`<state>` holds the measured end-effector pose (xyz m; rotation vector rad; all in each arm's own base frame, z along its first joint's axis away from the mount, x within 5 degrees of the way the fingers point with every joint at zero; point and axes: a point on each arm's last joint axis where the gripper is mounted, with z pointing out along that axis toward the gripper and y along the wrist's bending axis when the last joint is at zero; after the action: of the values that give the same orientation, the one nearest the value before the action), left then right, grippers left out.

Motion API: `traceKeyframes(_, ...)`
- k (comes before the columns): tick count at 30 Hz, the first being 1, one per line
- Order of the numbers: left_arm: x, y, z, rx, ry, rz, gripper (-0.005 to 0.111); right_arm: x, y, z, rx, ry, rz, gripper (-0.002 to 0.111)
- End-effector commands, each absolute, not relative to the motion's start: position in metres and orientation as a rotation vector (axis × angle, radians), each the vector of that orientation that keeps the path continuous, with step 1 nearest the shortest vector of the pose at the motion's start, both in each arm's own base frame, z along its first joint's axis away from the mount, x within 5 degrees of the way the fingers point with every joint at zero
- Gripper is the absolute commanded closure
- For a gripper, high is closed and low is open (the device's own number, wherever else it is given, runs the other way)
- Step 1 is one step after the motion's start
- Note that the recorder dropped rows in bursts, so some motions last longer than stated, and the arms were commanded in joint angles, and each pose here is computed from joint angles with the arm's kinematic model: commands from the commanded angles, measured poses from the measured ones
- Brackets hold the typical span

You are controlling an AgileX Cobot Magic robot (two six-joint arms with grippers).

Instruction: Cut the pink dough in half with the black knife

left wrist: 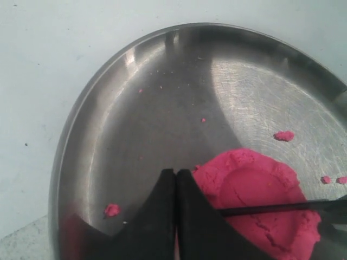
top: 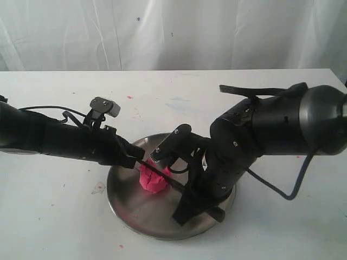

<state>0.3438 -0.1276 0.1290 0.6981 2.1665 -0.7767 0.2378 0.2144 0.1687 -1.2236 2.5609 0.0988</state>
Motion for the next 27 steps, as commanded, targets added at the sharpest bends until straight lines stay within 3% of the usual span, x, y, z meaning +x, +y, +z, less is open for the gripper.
traceKeyframes(1, 0.344, -0.130, 0.129, 0.678, 2.162, -0.793, 0.107, 0.239, 0.214, 0.168, -1.230, 2.543, 0.099, 0.108)
traceKeyframes(17, 0.343, -0.131, 0.113, 0.652, 2.206, -0.841, 0.107, 0.238, 0.214, 0.181, -1.210, 2.502, 0.117, 0.108)
traceKeyframes(27, 0.343, -0.131, 0.114, 0.650, 2.206, -0.844, 0.107, 0.240, 0.215, 0.171, -1.224, 2.529, 0.105, 0.108)
